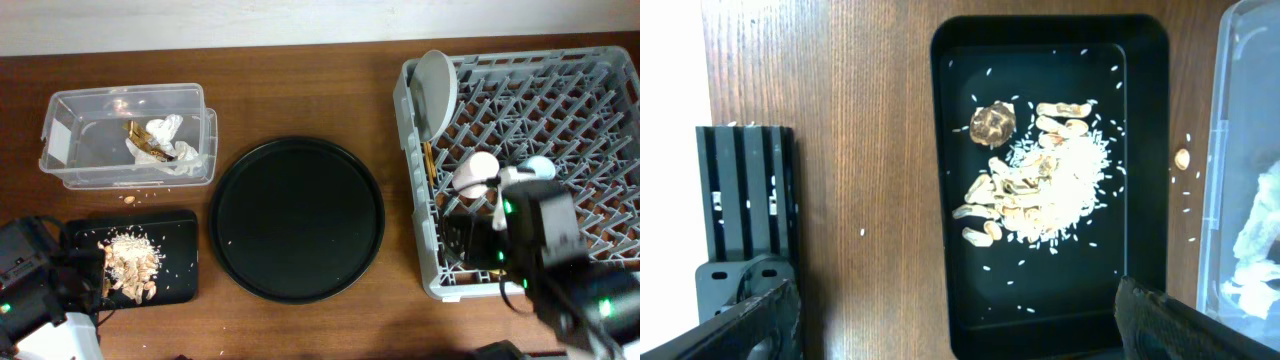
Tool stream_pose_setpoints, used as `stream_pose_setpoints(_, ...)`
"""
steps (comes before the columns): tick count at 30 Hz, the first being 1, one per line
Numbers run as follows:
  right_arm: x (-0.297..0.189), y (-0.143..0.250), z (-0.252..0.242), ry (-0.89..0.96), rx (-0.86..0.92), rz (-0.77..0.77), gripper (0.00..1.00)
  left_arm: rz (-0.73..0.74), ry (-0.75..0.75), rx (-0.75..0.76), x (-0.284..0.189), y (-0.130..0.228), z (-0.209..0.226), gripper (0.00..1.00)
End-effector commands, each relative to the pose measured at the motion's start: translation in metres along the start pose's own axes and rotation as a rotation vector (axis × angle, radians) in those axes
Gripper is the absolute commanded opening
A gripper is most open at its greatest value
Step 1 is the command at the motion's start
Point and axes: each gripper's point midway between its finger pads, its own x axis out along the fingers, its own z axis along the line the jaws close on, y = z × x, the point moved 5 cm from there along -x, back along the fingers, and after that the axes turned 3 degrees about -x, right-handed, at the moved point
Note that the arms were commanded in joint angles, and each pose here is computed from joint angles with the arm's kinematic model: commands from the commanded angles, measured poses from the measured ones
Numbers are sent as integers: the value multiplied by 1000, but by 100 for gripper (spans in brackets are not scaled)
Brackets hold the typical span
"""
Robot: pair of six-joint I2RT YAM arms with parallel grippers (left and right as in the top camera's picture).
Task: Sort waste into correct bins and load items into the dishwasher rack
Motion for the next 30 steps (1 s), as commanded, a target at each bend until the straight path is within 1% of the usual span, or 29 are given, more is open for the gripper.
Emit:
stream_pose_setpoints(1,6,12,-8,-34,-36,-224,99,-10,-8,-16,0,-2,2,99)
stream_pose_setpoints(2,7,13,-7,-66,-67,-328,99,-10,-8,-16,0,-2,2,99)
stream_pose_setpoints(3,8,14,-6,-83,-87,-396,99,-10,-8,-16,0,-2,2,99)
stream_pose_setpoints(7,22,23,-10,-97,-92,-622,99,-10,-8,-16,0,-2,2,99)
stream_pose_setpoints(12,42,35,-21,-97,-44,-865,99,-10,-8,-16,0,-2,2,99)
stream_pose_setpoints(14,51,38,-27,-94,8,-918,99,-10,-8,-16,0,-2,2,99)
stream_pose_setpoints(19,71,44,-43,-71,126,-960,99,-10,-8,-16,0,-2,2,99)
stream_pose_setpoints(23,79,48,-55,-14,134,-955,99,-10,-8,-16,0,-2,2,99)
stream_pose_setpoints(27,88,55,-62,60,78,-896,99,-10,-8,-16,0,-2,2,99)
stream_pose_setpoints(29,100,66,-64,93,25,-812,99,-10,-8,-16,0,-2,2,99)
stream_pose_setpoints(30,99,65,-63,109,-15,-816,99,-10,-8,-16,0,-2,2,99)
